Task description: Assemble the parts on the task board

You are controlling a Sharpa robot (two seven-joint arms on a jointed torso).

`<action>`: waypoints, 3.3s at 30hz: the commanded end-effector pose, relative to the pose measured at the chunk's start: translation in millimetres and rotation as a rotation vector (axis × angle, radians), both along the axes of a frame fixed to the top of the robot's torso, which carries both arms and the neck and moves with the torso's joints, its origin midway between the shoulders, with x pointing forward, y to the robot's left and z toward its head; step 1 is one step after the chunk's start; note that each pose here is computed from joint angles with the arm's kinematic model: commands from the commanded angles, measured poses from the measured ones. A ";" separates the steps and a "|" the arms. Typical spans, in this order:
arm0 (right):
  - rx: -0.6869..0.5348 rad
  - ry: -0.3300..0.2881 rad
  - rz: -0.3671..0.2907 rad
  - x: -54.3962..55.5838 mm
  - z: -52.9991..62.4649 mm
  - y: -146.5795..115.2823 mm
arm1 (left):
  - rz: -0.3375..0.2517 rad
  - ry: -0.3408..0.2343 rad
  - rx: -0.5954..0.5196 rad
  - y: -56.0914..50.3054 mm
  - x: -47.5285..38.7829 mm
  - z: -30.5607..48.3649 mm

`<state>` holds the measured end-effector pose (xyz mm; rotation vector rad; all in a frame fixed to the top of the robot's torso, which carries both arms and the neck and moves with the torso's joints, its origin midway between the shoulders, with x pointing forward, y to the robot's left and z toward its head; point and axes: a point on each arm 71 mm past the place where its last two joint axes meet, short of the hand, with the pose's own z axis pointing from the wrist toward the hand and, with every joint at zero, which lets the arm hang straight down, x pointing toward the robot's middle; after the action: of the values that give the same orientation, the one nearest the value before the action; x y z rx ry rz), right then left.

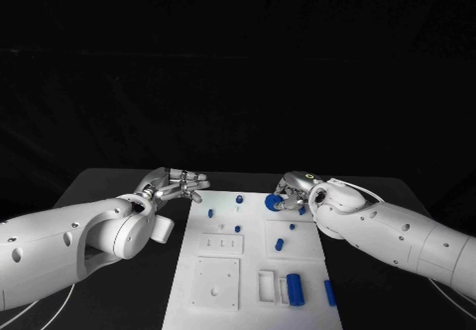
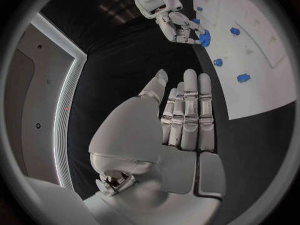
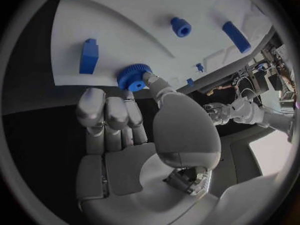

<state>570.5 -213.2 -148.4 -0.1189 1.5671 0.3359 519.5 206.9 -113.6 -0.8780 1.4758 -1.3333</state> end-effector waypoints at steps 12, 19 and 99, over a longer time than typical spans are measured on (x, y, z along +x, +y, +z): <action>-0.001 -0.159 0.011 -23.1 17.4 18.3 | -0.012 -0.013 -0.002 -0.7 -0.1 3.1; 0.011 -0.200 0.061 -35.0 25.7 36.6 | -0.012 -0.013 -0.002 -0.8 -0.4 3.2; -0.038 -0.200 0.120 -36.5 -7.2 114.5 | -0.012 -0.017 0.001 -7.1 0.5 4.7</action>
<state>535.0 -101.3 -156.7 -0.2517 1.3824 0.3704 519.7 201.2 -112.4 -0.8679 1.4790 -1.3399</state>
